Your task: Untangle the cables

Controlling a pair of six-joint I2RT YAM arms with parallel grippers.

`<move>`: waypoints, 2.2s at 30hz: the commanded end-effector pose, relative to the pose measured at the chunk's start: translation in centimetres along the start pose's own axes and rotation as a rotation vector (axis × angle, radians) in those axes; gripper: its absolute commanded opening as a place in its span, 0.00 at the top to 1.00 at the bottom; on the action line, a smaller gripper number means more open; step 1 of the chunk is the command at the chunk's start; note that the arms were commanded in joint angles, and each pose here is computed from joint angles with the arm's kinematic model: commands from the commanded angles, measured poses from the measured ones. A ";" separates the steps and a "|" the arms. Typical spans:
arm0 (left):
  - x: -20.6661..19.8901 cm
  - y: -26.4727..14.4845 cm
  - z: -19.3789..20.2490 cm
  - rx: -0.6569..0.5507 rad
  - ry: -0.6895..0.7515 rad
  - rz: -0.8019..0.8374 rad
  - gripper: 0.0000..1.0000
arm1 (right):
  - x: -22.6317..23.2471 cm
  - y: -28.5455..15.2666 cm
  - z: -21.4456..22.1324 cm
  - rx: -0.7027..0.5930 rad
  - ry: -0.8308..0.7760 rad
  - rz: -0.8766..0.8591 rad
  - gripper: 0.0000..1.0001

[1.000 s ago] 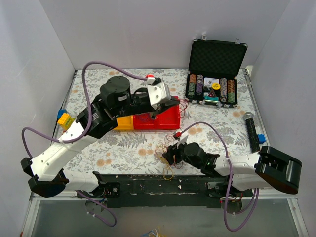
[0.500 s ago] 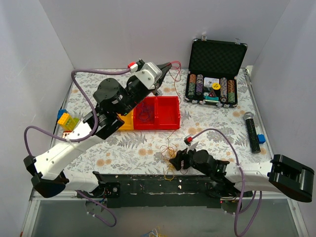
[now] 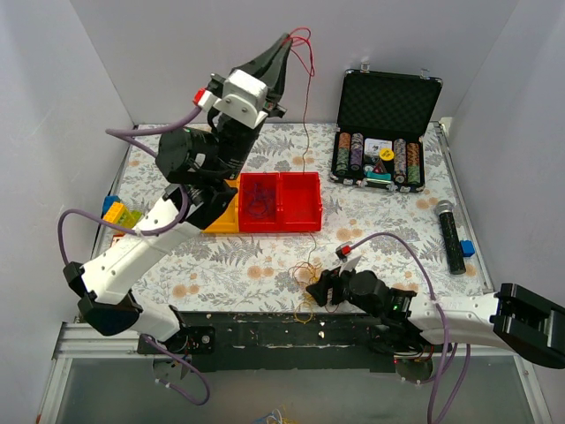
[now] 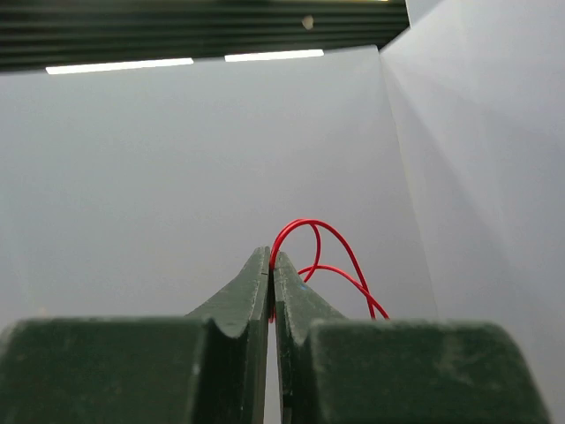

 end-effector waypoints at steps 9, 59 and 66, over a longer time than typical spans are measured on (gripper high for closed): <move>5.2 3.3 -9.1 -0.371 0.095 -0.207 1.00 | -2.1 -0.9 2.2 0.043 0.007 0.061 0.23; -2.4 -6.2 19.2 0.388 0.152 -0.051 1.00 | -1.6 -2.6 -0.8 -0.117 0.041 0.072 0.26; -3.4 -7.1 22.2 0.432 0.186 -0.012 1.00 | -1.6 -2.7 -1.0 -0.124 0.048 0.076 0.26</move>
Point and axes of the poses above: each gripper's point midway between its finger pads, its own y axis out along the fingers, its own x axis along the line the jaws close on, z = x × y, the point moved 9 cm from there along -y, back along the fingers, and after that the axes turned 4 degrees about y, right-handed, at the moved point
